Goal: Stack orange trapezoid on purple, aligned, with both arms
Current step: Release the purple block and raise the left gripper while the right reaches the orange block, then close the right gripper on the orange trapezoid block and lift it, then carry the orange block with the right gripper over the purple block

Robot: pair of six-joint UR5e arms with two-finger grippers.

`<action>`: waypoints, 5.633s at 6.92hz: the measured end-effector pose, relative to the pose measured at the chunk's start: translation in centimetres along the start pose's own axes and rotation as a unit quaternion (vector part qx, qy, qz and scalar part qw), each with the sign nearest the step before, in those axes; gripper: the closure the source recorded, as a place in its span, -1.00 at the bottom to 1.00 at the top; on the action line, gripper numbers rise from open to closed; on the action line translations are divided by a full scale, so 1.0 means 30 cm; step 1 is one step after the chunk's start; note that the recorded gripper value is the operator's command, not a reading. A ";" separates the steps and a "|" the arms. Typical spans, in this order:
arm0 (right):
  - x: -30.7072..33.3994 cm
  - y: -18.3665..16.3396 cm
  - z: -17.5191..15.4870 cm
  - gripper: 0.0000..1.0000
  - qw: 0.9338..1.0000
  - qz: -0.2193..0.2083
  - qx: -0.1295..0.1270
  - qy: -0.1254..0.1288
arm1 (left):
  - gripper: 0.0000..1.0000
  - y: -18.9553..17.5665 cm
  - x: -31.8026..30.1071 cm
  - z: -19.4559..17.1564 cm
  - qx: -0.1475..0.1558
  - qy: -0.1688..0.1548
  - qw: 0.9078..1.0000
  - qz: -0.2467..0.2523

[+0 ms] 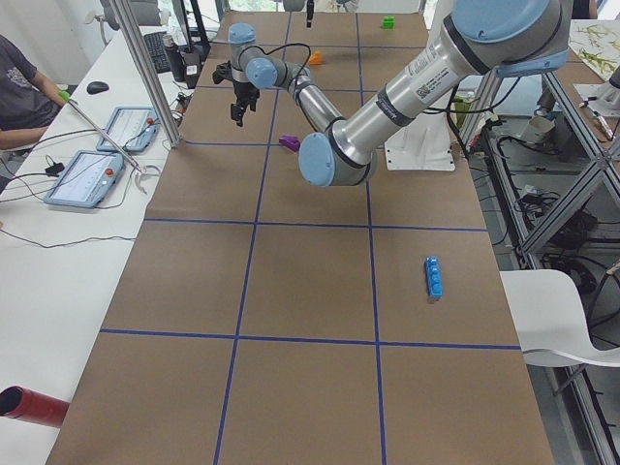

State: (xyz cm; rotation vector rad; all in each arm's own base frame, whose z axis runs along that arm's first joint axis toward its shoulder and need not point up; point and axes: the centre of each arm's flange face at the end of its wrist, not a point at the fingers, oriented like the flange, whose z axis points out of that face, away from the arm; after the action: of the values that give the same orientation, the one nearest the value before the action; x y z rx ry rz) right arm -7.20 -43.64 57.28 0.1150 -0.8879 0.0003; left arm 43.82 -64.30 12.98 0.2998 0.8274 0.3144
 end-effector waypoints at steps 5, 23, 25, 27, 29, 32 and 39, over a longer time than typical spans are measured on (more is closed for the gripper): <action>-0.061 0.078 0.309 -1.00 0.998 -0.001 -0.047 0.048 | -1.00 0.076 -0.173 -0.034 0.002 -0.006 1.000 0.003; -0.091 0.055 0.404 1.00 0.997 -0.018 -0.065 0.030 | -1.00 0.104 -0.191 -0.044 -0.001 0.002 1.000 0.002; -0.182 -0.042 0.239 1.00 0.999 0.001 -0.047 0.002 | -1.00 0.104 -0.224 -0.086 -0.003 -0.002 1.000 -0.008; -0.421 -0.256 0.096 1.00 0.999 0.027 -0.046 0.004 | -1.00 0.132 -0.316 -0.093 -0.006 -0.012 1.000 -0.009; -0.780 -0.482 -0.017 1.00 0.995 0.069 -0.063 0.022 | -1.00 0.165 -0.512 -0.088 -0.012 -0.034 0.999 0.006; -1.380 -0.613 0.011 1.00 0.983 0.166 -0.071 0.025 | -1.00 0.251 -0.847 -0.088 -0.029 -0.064 0.997 0.036; -2.162 -0.425 0.438 1.00 0.942 0.331 -0.036 0.043 | -1.00 0.412 -1.155 -0.049 -0.058 -0.072 0.996 0.010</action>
State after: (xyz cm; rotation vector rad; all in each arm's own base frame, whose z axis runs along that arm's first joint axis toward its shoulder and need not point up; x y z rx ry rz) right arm -57.70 -54.56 14.03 -0.2566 -0.8036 0.5970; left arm 18.76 -66.20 39.89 0.2188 0.6620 0.3550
